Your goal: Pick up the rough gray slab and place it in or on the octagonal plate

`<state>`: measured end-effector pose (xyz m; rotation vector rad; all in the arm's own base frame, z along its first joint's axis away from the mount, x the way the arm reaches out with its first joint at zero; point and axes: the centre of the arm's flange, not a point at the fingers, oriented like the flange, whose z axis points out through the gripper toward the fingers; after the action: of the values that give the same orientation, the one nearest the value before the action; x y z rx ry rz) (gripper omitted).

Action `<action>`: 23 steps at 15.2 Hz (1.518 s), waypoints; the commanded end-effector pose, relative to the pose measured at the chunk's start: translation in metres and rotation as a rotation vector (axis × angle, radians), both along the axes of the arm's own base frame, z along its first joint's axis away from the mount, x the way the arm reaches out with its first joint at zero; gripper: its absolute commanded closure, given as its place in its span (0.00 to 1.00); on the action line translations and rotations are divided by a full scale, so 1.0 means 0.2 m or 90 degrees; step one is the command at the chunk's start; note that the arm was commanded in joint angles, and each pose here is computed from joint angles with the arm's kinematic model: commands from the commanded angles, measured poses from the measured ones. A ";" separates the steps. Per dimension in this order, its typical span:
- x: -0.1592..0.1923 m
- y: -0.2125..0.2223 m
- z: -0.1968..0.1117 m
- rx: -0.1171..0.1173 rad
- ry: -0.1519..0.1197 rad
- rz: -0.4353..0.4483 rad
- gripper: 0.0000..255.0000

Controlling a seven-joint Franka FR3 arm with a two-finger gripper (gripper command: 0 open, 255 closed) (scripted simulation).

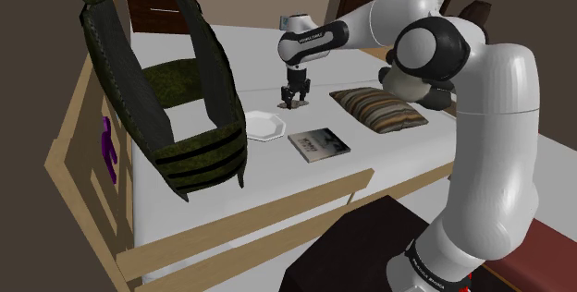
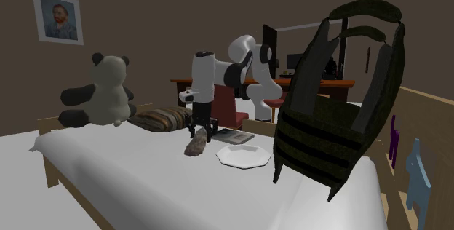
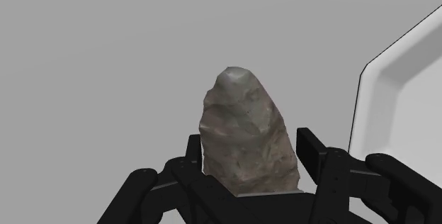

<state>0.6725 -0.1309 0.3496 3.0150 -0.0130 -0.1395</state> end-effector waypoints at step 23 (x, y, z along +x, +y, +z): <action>-0.01 0.91 0.27 0.000 0.000 0.000 1.00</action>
<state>0.6734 0.0340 0.4013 3.0153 -0.0111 -0.1405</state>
